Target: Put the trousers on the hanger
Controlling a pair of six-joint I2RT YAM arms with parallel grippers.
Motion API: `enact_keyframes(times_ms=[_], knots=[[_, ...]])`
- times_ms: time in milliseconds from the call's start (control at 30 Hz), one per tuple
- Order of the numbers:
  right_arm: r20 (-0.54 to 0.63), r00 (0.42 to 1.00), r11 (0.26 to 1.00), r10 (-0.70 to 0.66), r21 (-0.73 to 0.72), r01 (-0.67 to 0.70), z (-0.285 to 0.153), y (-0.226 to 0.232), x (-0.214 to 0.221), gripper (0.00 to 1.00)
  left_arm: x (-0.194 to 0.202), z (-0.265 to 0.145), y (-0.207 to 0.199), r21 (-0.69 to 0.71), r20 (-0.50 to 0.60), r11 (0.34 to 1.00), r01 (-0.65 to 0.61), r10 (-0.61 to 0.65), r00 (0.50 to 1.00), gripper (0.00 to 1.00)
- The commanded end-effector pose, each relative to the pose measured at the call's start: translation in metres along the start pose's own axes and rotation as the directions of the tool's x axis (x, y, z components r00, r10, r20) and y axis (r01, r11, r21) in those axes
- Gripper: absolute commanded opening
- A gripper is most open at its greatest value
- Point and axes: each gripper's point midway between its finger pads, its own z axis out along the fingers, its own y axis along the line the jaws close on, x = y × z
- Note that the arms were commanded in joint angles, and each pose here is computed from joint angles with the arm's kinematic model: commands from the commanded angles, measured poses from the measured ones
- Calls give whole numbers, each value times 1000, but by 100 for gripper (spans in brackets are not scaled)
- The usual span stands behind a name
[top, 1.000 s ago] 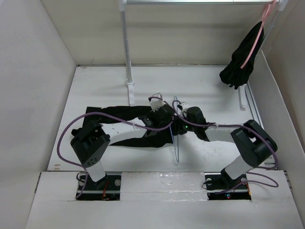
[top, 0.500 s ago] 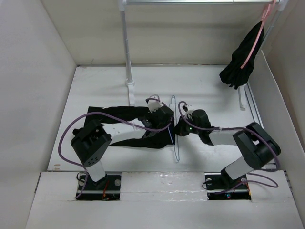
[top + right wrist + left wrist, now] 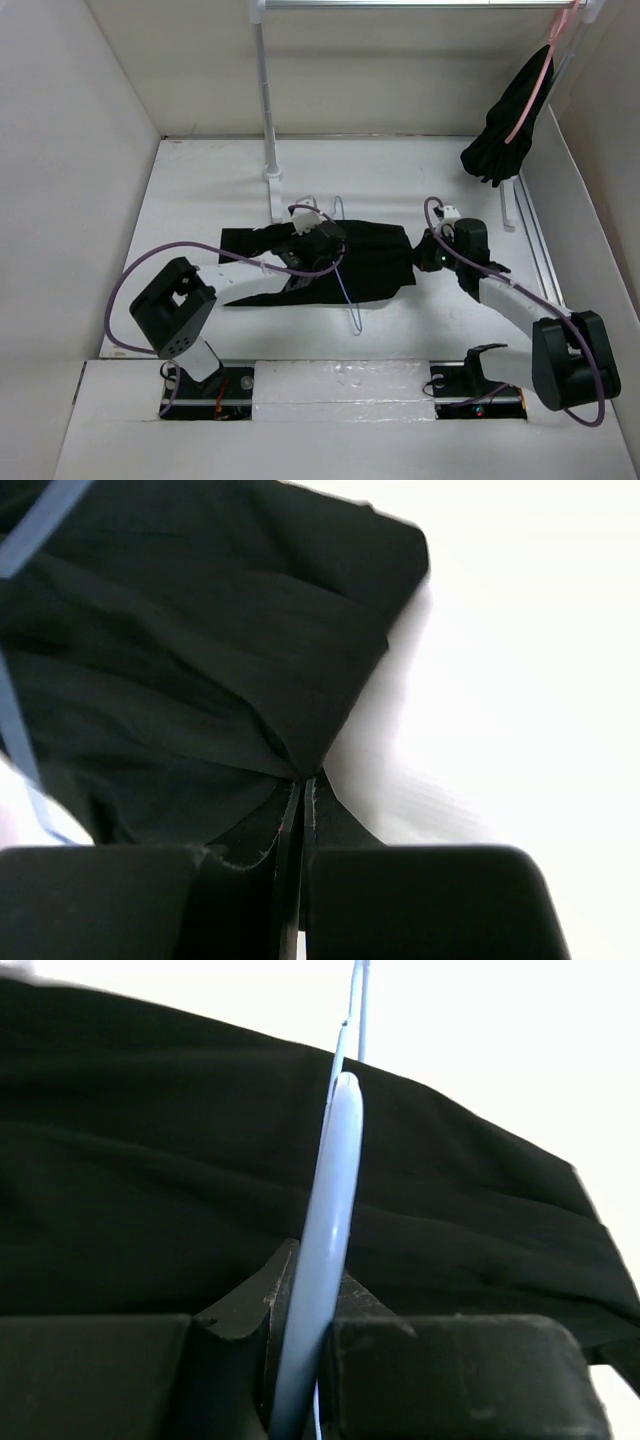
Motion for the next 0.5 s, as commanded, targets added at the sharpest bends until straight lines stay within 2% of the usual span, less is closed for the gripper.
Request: enact_keyframes(times_ms=[0,233,467], knots=[[-54,998,998,-20,60,24,-12,-25,10,0,12,-8,66,-163,-72,962,-218,209,975,0],[-82,996,992,-15,123,26,-17,-59,15,0,-13,-16,66,-160,-31,958,-239,237,971,0],[-125,992,992,0,125,16,-13,-66,29,0,-27,-22,49,-128,-13,966,-225,225,974,0]])
